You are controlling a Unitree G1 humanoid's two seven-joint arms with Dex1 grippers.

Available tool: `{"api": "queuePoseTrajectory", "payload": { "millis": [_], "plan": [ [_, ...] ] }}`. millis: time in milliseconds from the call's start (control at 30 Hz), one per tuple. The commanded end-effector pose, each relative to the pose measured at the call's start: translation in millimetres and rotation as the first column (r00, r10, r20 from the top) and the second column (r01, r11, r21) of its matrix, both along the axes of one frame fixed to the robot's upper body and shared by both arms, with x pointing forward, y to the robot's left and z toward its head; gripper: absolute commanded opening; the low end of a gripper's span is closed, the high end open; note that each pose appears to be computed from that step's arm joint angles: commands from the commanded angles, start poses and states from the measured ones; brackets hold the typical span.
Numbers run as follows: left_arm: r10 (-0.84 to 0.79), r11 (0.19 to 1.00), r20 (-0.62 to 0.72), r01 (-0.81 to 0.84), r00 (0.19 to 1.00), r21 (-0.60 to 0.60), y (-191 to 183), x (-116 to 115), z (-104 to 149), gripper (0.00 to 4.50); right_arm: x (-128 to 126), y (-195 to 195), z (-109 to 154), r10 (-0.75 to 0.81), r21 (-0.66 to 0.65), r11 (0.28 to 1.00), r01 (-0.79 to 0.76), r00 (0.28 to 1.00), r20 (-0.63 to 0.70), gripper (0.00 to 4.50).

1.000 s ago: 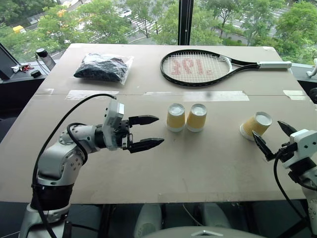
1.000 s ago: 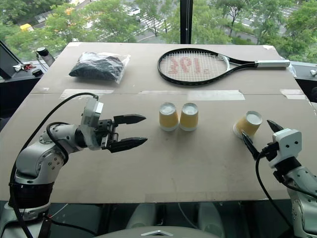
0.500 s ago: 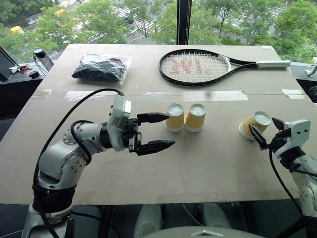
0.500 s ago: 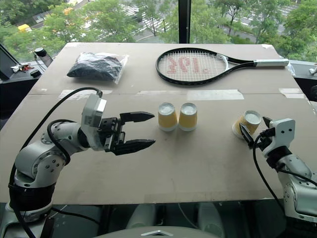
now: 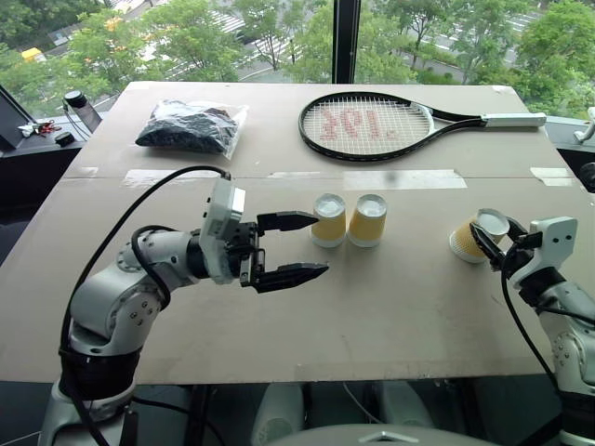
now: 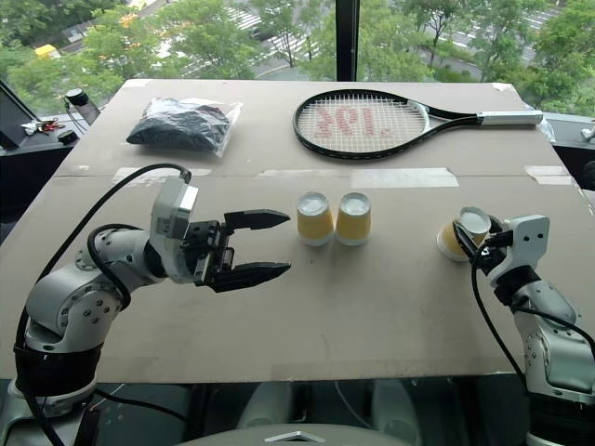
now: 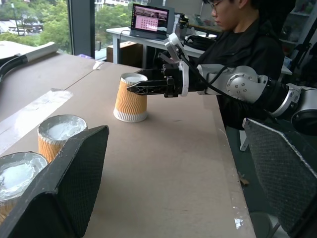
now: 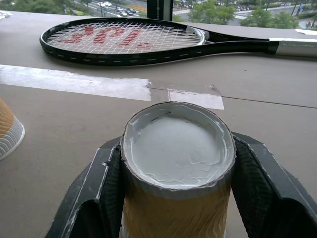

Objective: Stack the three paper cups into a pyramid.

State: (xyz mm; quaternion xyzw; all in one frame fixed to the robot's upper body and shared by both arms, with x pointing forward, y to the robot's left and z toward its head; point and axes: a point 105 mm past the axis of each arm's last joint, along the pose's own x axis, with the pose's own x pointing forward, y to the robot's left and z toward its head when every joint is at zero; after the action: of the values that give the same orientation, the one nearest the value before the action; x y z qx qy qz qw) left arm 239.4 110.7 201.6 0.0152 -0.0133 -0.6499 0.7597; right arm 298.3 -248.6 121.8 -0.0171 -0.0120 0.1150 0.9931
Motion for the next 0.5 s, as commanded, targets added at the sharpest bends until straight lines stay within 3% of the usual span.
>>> {"api": "queuePoseTrajectory", "payload": {
  "millis": [33, 200, 300, 400, 500],
  "plan": [
    [0.004, 1.0, 0.051, -0.003, 0.999, -0.021, -1, -5, 8, 4.5, -3, 2, 23, 0.039, -0.023, 0.999, -0.038, 0.997, 0.07, 2.2],
    [0.144, 0.983, 0.062, -0.136, 0.988, -0.126, 10, 9, 11, 4.5, -11, 39, 67, 0.263, -0.048, 0.965, -0.259, 0.954, 0.143, 2.2],
    [0.179, 0.979, 0.063, -0.171, 0.982, -0.113, 21, 8, 3, 4.5, -12, 62, 93, 0.383, -0.072, 0.924, -0.376, 0.909, 0.166, 2.2],
    [0.231, 0.967, 0.032, -0.226, 0.972, -0.114, 43, 4, -3, 4.5, -10, 102, 131, 0.57, -0.097, 0.821, -0.562, 0.804, 0.168, 2.2],
    [0.287, 0.95, 0.019, -0.282, 0.958, -0.136, 60, -1, -5, 4.5, -3, 126, 149, 0.653, -0.125, 0.757, -0.641, 0.746, 0.13, 2.2]
  ]
}}
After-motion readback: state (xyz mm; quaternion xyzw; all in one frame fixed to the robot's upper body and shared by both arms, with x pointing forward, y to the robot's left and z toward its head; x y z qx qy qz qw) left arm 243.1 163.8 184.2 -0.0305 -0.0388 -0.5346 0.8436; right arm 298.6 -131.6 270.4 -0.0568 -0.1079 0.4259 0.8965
